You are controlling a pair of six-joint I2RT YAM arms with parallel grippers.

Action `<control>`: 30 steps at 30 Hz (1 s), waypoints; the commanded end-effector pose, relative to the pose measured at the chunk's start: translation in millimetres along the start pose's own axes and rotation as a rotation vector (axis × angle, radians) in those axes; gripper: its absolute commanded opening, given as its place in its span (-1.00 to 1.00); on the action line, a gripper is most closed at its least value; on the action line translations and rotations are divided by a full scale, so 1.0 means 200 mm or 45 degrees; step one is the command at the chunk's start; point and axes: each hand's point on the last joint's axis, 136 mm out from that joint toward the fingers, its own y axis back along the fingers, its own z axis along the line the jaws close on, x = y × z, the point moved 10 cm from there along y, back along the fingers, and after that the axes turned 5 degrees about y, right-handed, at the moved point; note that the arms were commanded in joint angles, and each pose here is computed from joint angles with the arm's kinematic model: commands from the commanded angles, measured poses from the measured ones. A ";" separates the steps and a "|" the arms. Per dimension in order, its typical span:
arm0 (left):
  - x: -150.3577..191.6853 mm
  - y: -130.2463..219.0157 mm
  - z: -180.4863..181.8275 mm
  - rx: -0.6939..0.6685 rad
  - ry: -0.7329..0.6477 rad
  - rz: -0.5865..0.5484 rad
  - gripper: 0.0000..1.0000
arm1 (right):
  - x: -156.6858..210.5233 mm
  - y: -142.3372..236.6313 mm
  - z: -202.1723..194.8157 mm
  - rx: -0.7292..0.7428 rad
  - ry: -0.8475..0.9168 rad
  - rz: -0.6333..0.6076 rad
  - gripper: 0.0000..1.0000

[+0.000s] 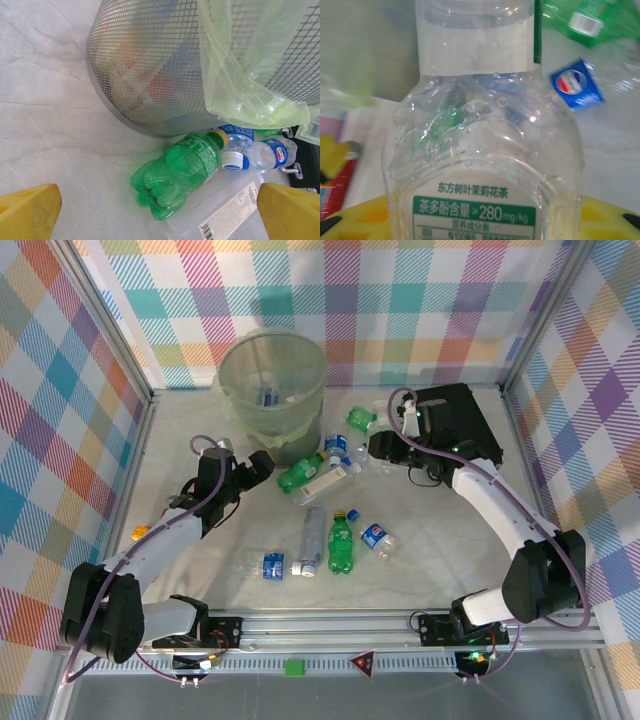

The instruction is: Put the plastic bottles in the bin

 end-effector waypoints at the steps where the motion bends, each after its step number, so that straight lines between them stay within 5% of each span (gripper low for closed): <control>1: 0.01 0.03 0.01 0.001 -0.024 -0.025 1.00 | -0.15 0.11 0.23 -0.293 0.033 -0.190 -0.03; 16: 0.02 0.11 0.06 -0.019 -0.049 -0.056 0.99 | -0.45 -0.07 0.82 -0.668 0.297 -0.371 -0.03; 30: 0.07 0.22 0.12 -0.027 -0.071 -0.014 0.99 | -0.66 -0.51 0.90 -0.466 0.350 -0.330 0.01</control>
